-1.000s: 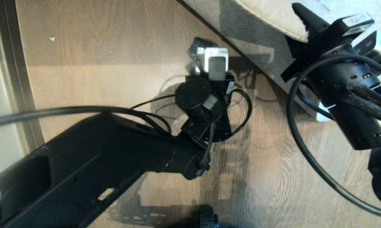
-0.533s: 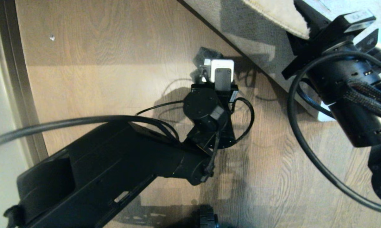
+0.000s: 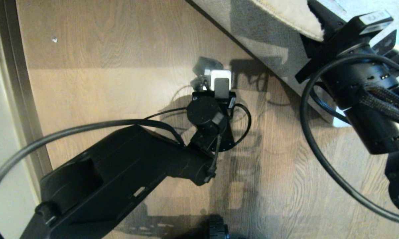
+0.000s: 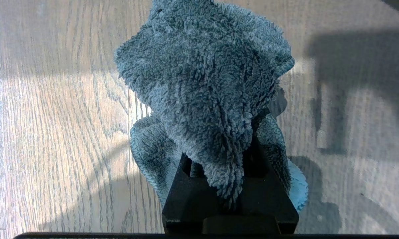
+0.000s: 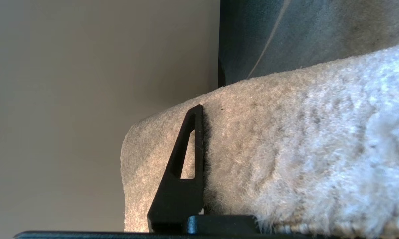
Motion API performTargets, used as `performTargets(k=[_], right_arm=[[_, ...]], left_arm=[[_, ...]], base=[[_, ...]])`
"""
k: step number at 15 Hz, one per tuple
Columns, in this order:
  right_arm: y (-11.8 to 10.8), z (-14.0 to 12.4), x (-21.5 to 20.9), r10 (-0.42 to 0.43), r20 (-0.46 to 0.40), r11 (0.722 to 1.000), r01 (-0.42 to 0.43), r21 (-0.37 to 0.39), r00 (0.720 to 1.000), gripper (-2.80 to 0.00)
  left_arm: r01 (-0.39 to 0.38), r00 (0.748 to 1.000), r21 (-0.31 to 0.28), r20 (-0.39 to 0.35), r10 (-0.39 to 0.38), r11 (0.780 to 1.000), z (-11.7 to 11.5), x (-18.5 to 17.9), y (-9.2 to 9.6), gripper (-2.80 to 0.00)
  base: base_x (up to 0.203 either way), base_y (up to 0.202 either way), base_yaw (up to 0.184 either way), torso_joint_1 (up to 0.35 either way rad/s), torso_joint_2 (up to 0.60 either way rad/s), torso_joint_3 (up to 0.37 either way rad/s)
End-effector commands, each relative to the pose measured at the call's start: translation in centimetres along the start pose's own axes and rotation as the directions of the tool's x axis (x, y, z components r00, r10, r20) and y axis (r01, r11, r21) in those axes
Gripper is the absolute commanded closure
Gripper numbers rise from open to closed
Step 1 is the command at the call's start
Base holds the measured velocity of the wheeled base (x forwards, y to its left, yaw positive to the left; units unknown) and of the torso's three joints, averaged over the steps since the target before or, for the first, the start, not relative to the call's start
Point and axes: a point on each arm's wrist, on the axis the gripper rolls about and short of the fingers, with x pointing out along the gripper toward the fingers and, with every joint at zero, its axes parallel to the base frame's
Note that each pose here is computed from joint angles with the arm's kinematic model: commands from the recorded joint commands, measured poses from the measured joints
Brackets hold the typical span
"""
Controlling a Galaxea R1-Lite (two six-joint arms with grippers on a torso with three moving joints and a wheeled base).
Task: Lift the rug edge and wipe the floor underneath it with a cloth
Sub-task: Wipe the floor under the carpet with a rag
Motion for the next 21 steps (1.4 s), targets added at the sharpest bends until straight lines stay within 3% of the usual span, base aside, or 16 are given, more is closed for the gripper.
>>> performTargets(k=[1,3,5,9,11,13,15,19,21], right_arm=[[0.3,0.2,0.0,0.036,0.018,0.999,-0.036,0.015,0.999,0.00],[0.3,0.1,0.0,0.036,0.018,0.999,-0.036,0.015,0.999,0.00],[0.3,0.1,0.0,0.036,0.017,0.999,-0.036,0.015,0.999,0.00],[0.3,0.1,0.0,0.036,0.017,0.999,-0.037,0.017,0.999,0.00],[0.3,0.1,0.0,0.036,0.017,0.999,-0.037,0.017,0.999,0.00],[0.4,0.2,0.1,0.042,0.021,0.999,-0.043,0.016,0.999,0.00],[0.6,0.2,0.2,0.050,0.024,0.999,-0.050,0.017,0.998,0.00],[0.9,0.4,0.2,0.056,0.028,0.998,-0.057,0.018,0.998,0.00],[1.0,0.4,0.2,0.058,0.029,0.998,-0.059,0.019,0.998,0.00]], left_arm=[[-0.042,0.999,0.008,0.004,0.042,0.999,-0.6,1.2,1.1,0.00],[-0.113,0.993,0.021,0.019,0.112,0.993,-0.5,3.6,3.7,0.00],[-0.207,0.977,0.034,0.049,0.205,0.978,0.3,6.5,7.7,0.00],[-0.383,0.920,0.059,0.121,0.374,0.922,2.8,10.9,16.5,0.00],[-0.412,0.905,0.055,0.146,0.400,0.910,4.3,11.4,18.4,0.00],[-0.390,0.914,0.050,0.143,0.380,0.920,5.1,10.7,17.7,0.00],[-0.328,0.937,0.032,0.135,0.321,0.944,5.9,9.1,15.0,0.00],[-0.108,0.989,-0.021,0.098,0.110,0.994,7.4,3.3,6.6,0.00],[0.001,0.998,-0.015,0.059,0.000,1.000,6.0,0.0,2.4,0.00]], base=[[0.000,0.000,0.000,0.000,0.00,0.000],[0.000,0.000,0.000,0.000,0.00,0.000],[0.000,0.000,0.000,0.000,0.00,0.000],[0.000,0.000,0.000,0.000,0.00,0.000],[0.000,0.000,0.000,0.000,0.00,0.000],[0.000,0.000,0.000,0.000,0.00,0.000],[0.000,0.000,0.000,0.000,0.00,0.000],[0.000,0.000,0.000,0.000,0.00,0.000],[0.000,0.000,0.000,0.000,0.00,0.000]])
